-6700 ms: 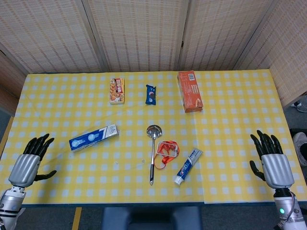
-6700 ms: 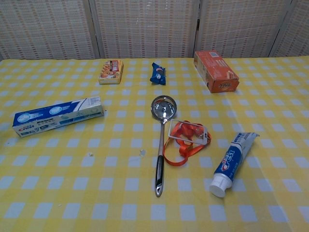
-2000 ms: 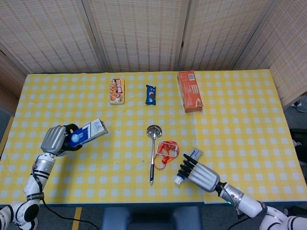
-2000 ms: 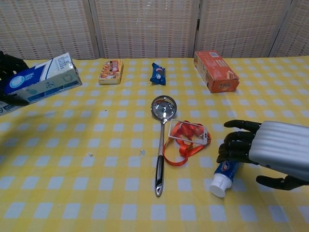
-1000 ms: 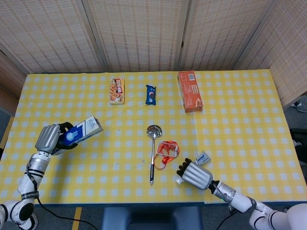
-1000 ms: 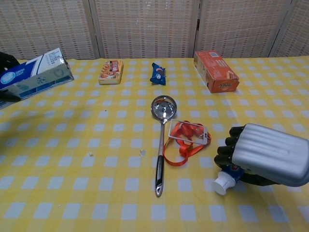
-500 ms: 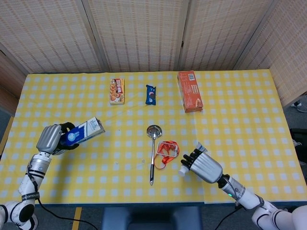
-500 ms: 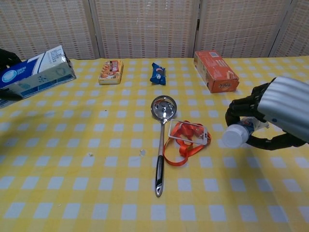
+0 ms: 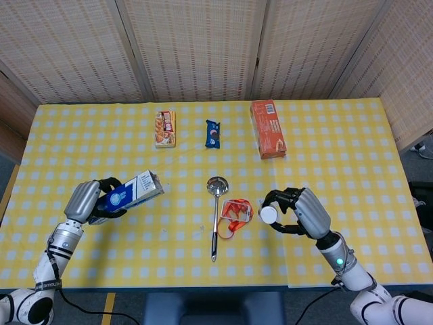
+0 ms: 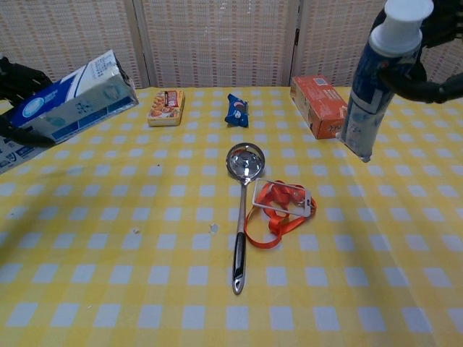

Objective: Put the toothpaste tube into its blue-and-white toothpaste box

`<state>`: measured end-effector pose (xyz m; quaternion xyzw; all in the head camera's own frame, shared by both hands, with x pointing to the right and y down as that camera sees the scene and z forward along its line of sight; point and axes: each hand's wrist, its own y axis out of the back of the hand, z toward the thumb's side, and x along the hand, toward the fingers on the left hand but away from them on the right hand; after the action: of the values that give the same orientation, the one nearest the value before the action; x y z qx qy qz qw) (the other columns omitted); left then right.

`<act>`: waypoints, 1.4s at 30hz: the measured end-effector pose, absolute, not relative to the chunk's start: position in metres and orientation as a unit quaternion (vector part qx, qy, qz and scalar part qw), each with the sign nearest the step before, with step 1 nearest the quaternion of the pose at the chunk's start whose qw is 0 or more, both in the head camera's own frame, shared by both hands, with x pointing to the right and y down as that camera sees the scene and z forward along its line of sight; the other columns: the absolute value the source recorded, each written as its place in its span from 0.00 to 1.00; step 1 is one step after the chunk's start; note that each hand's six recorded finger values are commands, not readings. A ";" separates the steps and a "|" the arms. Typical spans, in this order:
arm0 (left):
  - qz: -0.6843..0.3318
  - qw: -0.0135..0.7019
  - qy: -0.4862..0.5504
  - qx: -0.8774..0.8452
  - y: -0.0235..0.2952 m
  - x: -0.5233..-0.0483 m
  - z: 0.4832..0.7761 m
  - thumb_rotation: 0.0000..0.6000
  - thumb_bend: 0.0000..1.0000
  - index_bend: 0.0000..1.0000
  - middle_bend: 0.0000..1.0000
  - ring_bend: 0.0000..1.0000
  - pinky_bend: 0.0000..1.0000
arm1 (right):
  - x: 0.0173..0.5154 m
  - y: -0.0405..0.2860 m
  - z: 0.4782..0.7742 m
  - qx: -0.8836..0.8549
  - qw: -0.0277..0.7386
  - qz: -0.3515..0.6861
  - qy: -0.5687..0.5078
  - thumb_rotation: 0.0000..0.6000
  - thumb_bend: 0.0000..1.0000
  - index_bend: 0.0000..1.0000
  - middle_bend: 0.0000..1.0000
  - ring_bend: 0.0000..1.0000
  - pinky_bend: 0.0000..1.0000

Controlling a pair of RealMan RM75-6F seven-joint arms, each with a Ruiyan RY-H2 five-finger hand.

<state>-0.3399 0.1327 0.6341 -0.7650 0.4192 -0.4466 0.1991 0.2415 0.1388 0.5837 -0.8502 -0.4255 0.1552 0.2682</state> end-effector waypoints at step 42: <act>-0.339 0.107 0.446 -0.822 0.141 -0.253 0.624 1.00 0.16 0.58 0.73 0.54 0.50 | 0.155 0.071 0.620 -0.787 -0.343 -0.125 -0.498 1.00 0.42 0.86 0.79 0.71 0.67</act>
<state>-0.2533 0.1409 0.6237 -0.8218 0.4456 -0.3388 0.1069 0.1550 0.0706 0.6197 -0.7867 -0.4979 -0.1246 -0.3431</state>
